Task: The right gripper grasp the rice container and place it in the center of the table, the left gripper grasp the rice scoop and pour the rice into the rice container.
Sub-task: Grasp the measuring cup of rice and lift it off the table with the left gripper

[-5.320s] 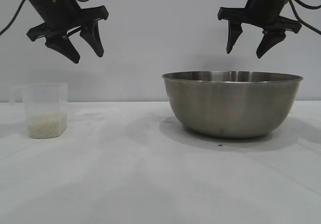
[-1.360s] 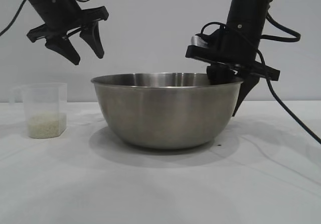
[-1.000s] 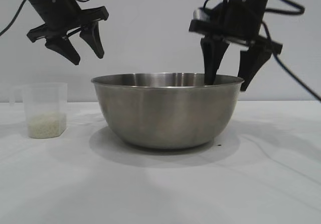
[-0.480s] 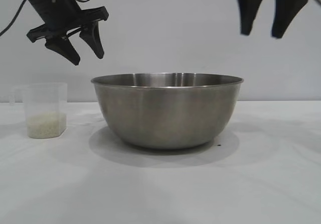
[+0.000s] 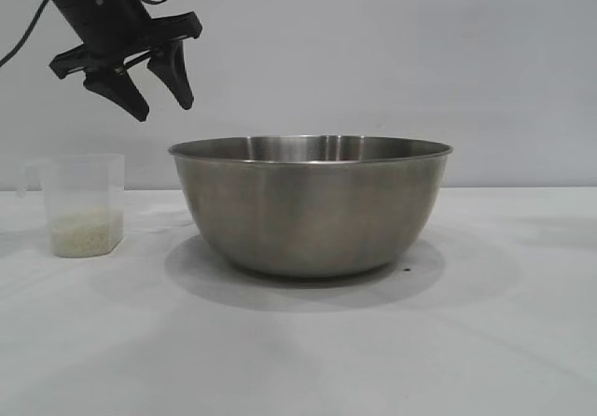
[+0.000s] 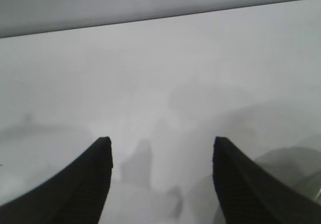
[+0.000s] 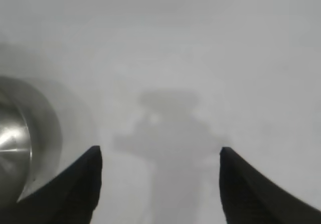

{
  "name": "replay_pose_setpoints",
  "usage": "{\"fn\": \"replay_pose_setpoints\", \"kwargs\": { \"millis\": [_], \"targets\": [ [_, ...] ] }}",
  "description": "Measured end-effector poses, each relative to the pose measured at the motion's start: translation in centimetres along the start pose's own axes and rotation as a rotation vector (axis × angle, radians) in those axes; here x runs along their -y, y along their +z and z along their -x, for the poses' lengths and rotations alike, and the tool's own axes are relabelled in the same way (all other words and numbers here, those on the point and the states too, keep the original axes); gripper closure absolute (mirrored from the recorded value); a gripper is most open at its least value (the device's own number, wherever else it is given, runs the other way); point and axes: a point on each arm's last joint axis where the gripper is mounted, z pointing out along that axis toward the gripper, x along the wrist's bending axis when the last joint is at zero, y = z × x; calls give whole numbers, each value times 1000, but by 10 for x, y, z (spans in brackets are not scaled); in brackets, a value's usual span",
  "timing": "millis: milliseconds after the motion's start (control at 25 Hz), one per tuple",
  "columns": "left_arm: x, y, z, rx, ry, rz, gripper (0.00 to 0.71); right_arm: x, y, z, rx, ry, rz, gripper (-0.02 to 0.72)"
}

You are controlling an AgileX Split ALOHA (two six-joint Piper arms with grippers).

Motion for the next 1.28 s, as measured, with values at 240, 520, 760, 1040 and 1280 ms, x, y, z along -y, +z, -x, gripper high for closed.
{"fn": "replay_pose_setpoints", "kwargs": {
  "millis": [240,520,760,1040,1280],
  "targets": [
    [1,0,0,3,0,-8,333,45,-44,-3,21,6,38,279],
    [1,0,0,5,1,-16,333,117,-83,-11,25,19,85,279],
    [1,0,0,5,1,-16,333,195,-94,-17,29,18,117,279],
    [1,0,0,5,1,-16,333,278,-89,-24,32,43,195,279],
    [1,0,0,4,3,-16,333,328,-72,-29,27,57,278,279]
  ]
}}
